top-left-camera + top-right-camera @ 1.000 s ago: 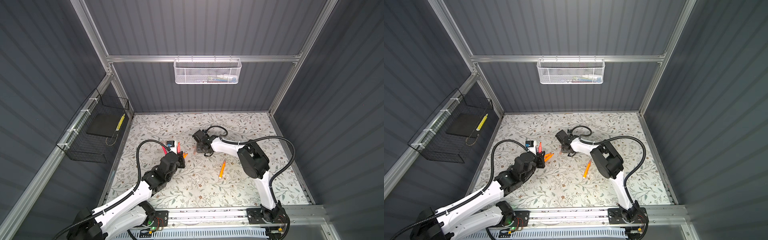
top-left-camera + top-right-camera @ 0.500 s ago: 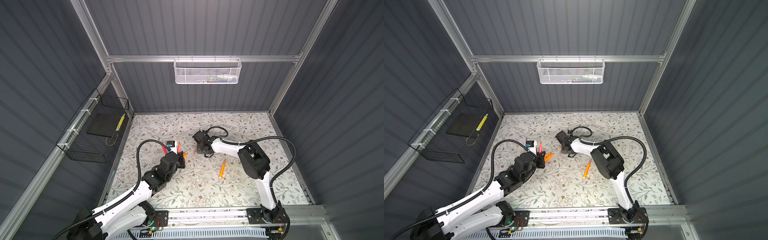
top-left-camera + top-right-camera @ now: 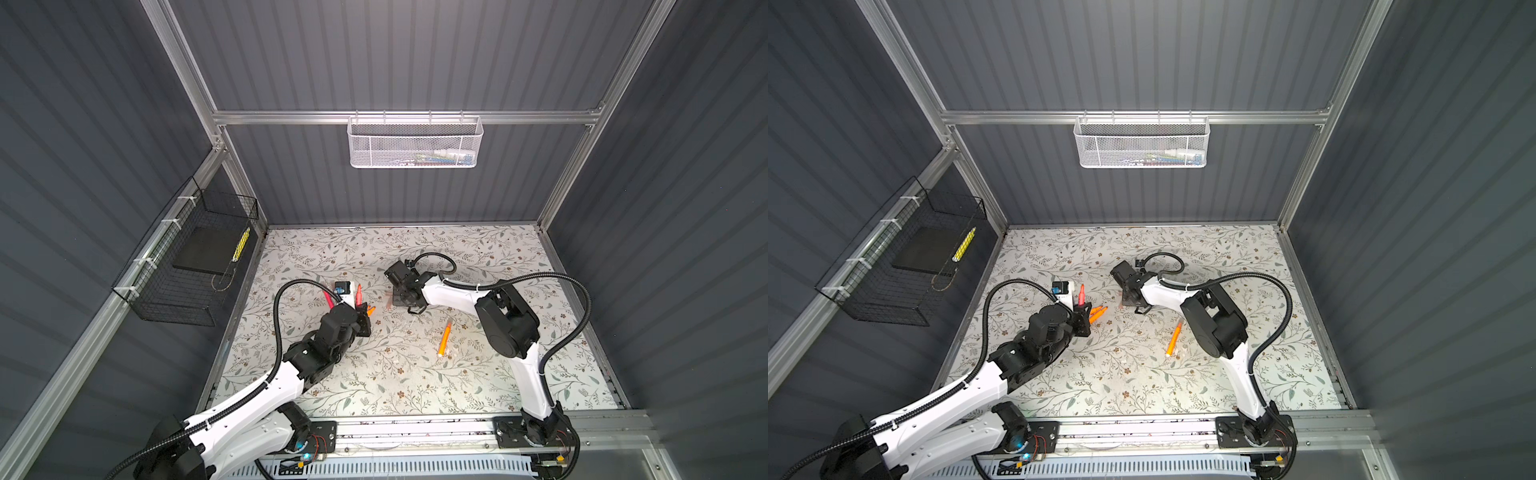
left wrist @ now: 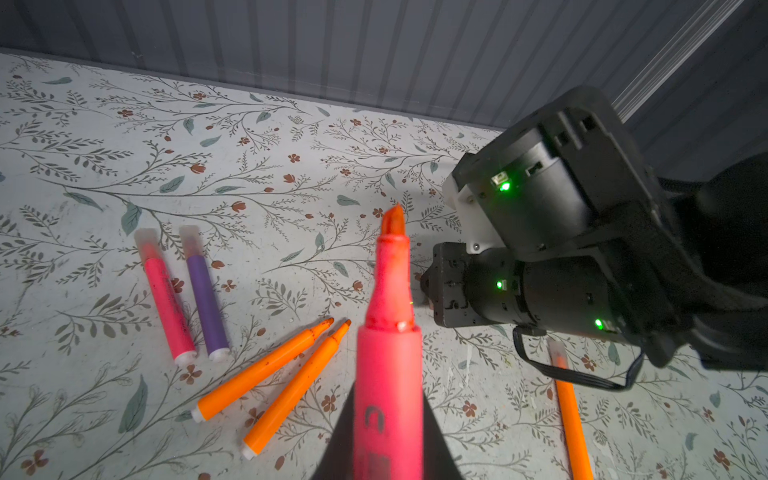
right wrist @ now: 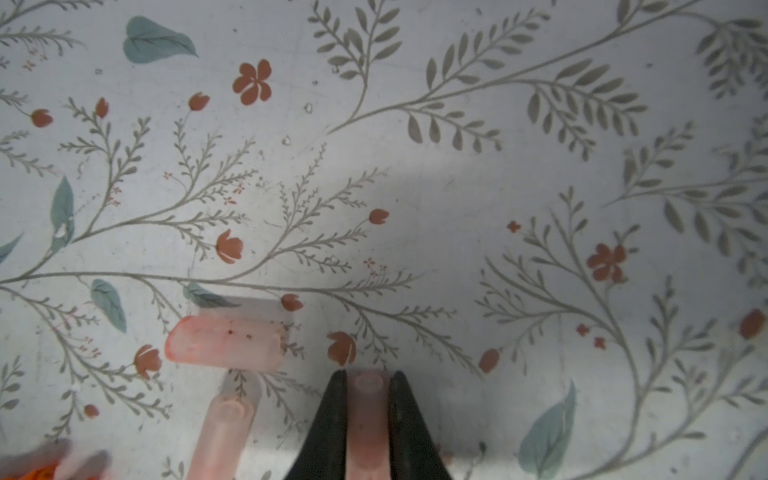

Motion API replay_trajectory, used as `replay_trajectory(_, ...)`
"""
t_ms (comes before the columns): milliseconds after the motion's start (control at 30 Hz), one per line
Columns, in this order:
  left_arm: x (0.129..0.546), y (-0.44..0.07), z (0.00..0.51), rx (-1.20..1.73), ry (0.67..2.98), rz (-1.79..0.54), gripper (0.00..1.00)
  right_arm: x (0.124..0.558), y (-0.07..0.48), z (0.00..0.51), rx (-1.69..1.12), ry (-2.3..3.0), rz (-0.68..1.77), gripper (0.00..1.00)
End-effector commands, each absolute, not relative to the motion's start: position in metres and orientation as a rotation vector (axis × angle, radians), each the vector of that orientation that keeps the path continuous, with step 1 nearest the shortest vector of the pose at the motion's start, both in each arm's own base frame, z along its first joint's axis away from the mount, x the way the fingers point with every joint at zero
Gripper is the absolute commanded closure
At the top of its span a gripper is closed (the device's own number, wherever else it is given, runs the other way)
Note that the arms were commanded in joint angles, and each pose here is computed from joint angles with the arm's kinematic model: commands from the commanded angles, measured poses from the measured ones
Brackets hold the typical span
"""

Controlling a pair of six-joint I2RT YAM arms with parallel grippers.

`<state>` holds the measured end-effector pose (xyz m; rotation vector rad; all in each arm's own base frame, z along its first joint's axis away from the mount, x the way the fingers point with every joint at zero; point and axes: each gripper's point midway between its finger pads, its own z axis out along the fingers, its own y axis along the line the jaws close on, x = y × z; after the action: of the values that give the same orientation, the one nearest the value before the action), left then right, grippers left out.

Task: Insert the pens into the pen caps
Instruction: 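Lift the pink cap and bring it toward the pink marker tip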

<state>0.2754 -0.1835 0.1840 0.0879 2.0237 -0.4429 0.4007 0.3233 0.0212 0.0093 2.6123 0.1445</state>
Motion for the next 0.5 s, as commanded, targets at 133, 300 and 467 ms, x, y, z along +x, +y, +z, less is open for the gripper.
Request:
replay_trajectory(133, 0.266, -0.214, 0.198, 0.236, 2.014, -0.596, 1.00, 0.387, 0.311, 0.065, 0.092, 2.515, 0.288, 0.91)
replay_trajectory(300, 0.241, -0.248, 0.226, 0.275, 2.008, -0.924, 1.00, 0.369, 0.281, 0.121, 0.163, 2.388, 0.382, 0.91)
replay_trajectory(467, 0.195, -0.291, 0.233, 0.420, 1.922, -1.185, 1.00, 0.338, 0.240, 0.161, 0.277, 2.233, 0.521, 0.94)
